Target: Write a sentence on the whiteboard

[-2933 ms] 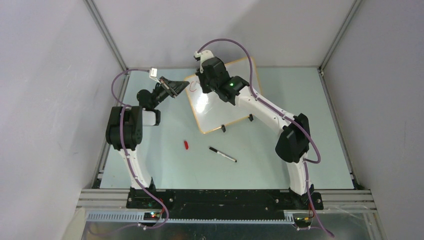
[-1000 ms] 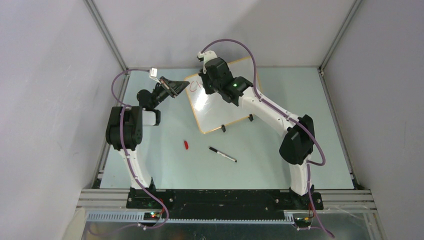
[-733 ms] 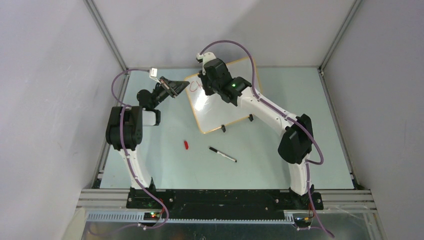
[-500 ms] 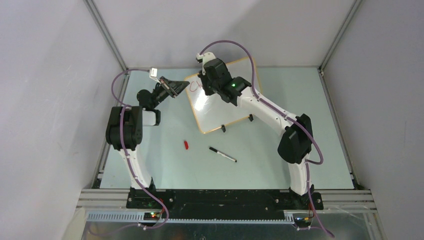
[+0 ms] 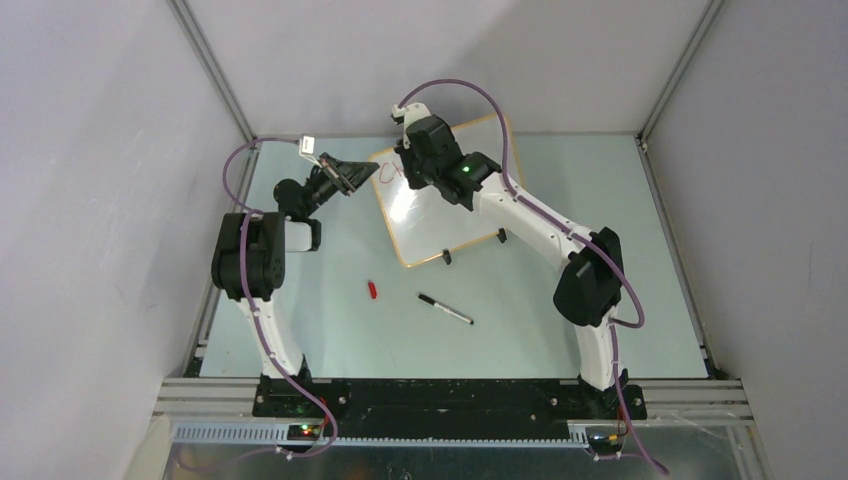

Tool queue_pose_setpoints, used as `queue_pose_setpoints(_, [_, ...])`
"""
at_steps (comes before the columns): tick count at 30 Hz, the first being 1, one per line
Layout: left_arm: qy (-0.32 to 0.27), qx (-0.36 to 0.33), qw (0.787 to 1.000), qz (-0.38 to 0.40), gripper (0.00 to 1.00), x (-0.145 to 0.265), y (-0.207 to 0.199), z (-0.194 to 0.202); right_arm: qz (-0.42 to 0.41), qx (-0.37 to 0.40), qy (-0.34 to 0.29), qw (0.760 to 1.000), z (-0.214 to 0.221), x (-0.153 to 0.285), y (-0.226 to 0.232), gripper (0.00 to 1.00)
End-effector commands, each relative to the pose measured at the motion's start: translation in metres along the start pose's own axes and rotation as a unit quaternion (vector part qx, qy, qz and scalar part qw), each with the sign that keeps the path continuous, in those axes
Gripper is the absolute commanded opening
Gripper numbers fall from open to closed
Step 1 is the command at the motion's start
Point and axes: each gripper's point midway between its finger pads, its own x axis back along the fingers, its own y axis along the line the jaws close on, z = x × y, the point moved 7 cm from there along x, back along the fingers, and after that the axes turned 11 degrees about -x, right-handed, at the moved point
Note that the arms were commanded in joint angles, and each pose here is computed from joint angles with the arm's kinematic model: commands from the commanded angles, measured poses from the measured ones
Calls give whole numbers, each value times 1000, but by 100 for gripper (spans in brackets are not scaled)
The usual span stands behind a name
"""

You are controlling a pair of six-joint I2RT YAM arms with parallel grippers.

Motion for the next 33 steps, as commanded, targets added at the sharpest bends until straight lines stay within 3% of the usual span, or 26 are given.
queue_pose_setpoints(1, [4,-54,998,45,0,-6,-18,-5,8,-2,-30,1000,-17,1,0,0])
queue_pose_setpoints(33, [4,-54,998,45,0,-5,-19,-5,30,-5,-17,999,-9,8,-13,0])
